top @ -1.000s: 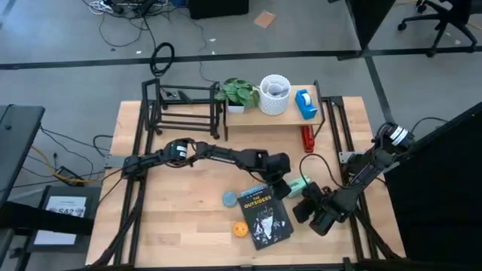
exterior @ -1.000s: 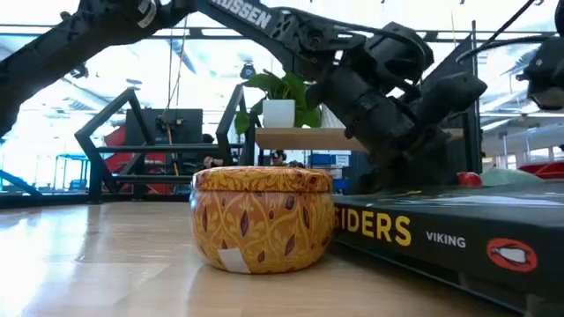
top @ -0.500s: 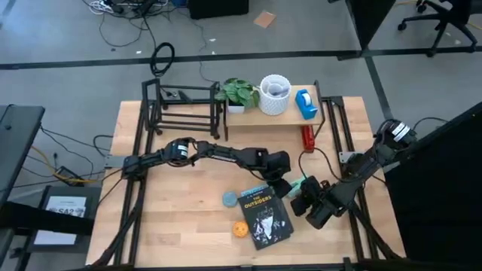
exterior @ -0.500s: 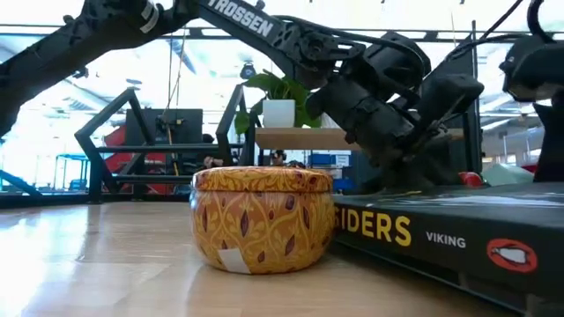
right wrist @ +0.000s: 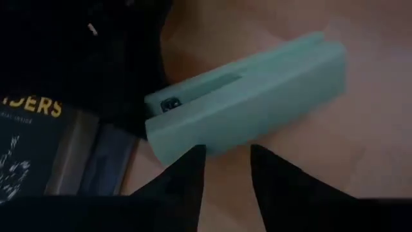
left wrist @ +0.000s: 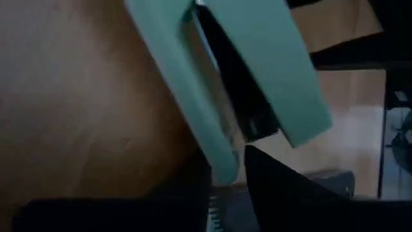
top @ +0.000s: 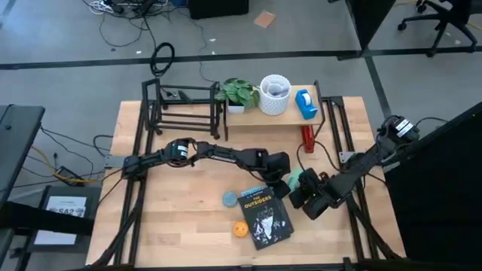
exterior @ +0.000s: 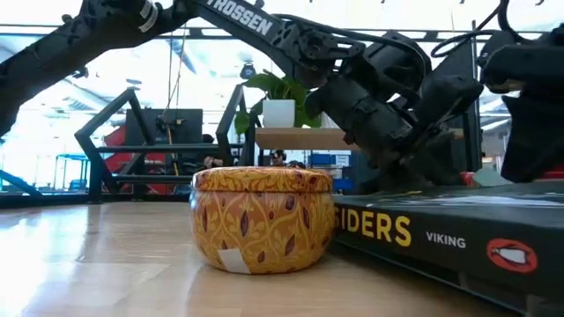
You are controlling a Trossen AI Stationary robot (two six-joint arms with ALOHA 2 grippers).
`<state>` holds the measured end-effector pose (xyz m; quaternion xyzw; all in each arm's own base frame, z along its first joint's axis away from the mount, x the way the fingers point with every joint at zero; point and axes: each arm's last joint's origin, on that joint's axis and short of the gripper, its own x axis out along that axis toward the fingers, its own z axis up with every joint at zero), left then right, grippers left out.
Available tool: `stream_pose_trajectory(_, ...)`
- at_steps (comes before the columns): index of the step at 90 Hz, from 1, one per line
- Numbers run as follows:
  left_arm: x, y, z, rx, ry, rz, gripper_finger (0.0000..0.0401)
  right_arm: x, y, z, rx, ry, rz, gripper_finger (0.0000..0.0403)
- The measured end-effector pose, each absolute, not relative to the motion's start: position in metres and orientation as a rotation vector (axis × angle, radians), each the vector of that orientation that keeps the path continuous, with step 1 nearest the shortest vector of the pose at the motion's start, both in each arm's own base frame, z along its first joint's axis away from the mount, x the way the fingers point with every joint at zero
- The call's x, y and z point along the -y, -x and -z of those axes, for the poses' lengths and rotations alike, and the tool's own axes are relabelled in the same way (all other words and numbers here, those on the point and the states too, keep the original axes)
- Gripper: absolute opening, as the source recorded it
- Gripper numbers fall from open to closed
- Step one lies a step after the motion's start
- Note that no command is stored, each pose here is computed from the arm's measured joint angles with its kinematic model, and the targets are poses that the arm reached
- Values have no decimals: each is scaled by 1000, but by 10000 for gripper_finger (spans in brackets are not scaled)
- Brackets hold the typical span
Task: Stock shelves
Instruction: Put the green stapler under the shelf
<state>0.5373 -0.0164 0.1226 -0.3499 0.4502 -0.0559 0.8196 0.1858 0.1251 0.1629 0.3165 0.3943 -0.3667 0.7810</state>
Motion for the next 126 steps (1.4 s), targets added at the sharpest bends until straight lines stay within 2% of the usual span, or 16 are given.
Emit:
stream_pose_trajectory(12, 14, -536, -128, -961, 748, 164, 142, -122, -189, -163, -851, -678, 793, 100)
stream_pose_trajectory(23, 8, -533, -137, -966, 719, 162, 161, -120, -192, -163, -848, -676, 784, 100)
stream_pose_trajectory(46, -3, -521, -149, -1026, 638, 1, 165, -118, -197, -164, -833, -682, 770, 100)
stream_pose_trajectory(72, 3, -520, -150, -1023, 535, -16, 161, -119, -198, -164, -870, -668, 730, 100)
stream_pose_trajectory(85, 12, -520, -150, -1009, 460, -48, 126, -127, -194, -164, -870, -686, 707, 100)
stream_pose_trajectory(100, 16, -523, -151, -974, 406, -48, 19, -140, -188, -165, -849, -694, 655, 100)
stream_pose_trajectory(126, 12, -532, -161, -893, 646, 150, 2, -162, -174, -157, -880, -570, 554, 100)
